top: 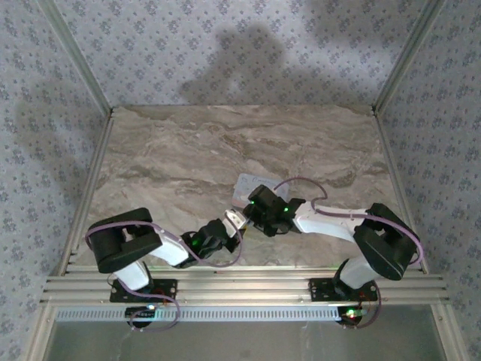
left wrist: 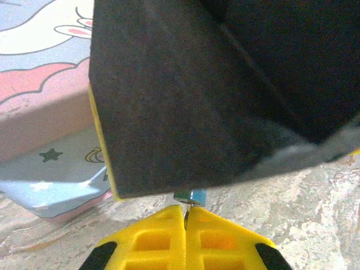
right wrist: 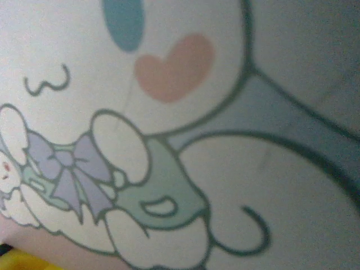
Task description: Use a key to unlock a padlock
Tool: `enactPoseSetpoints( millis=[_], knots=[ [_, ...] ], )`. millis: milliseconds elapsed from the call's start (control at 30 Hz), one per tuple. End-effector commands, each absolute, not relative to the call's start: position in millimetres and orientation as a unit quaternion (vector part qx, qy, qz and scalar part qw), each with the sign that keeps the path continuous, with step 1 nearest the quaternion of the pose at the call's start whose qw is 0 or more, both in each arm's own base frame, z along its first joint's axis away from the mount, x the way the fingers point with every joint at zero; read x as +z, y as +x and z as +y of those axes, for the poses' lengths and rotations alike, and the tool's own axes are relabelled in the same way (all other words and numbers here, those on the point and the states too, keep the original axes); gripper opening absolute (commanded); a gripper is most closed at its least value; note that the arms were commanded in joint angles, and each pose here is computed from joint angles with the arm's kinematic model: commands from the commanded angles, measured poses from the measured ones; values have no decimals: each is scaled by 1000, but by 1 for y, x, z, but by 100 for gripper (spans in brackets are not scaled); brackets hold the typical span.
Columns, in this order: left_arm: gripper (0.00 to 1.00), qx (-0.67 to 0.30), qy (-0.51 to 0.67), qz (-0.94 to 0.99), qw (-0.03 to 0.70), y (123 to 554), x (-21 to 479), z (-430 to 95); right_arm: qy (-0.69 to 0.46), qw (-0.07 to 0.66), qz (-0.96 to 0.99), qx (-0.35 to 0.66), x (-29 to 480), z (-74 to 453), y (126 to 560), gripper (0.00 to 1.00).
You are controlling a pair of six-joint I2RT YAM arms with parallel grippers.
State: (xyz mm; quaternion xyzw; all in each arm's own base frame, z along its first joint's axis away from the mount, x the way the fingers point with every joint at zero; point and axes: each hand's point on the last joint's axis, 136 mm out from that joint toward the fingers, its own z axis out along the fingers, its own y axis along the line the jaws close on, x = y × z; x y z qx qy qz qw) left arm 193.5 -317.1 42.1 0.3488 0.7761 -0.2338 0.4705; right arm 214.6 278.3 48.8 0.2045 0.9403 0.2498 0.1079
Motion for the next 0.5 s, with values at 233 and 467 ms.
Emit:
enactPoseSetpoints(
  millis=[233, 467],
  knots=[
    [0, -325, 334, 786, 407, 175, 42, -329, 240, 196, 902, 302, 71, 269, 224, 65],
    [0, -447, 225, 797, 340, 189, 61, -327, 248, 233, 885, 316, 79, 258, 228, 65]
  ],
)
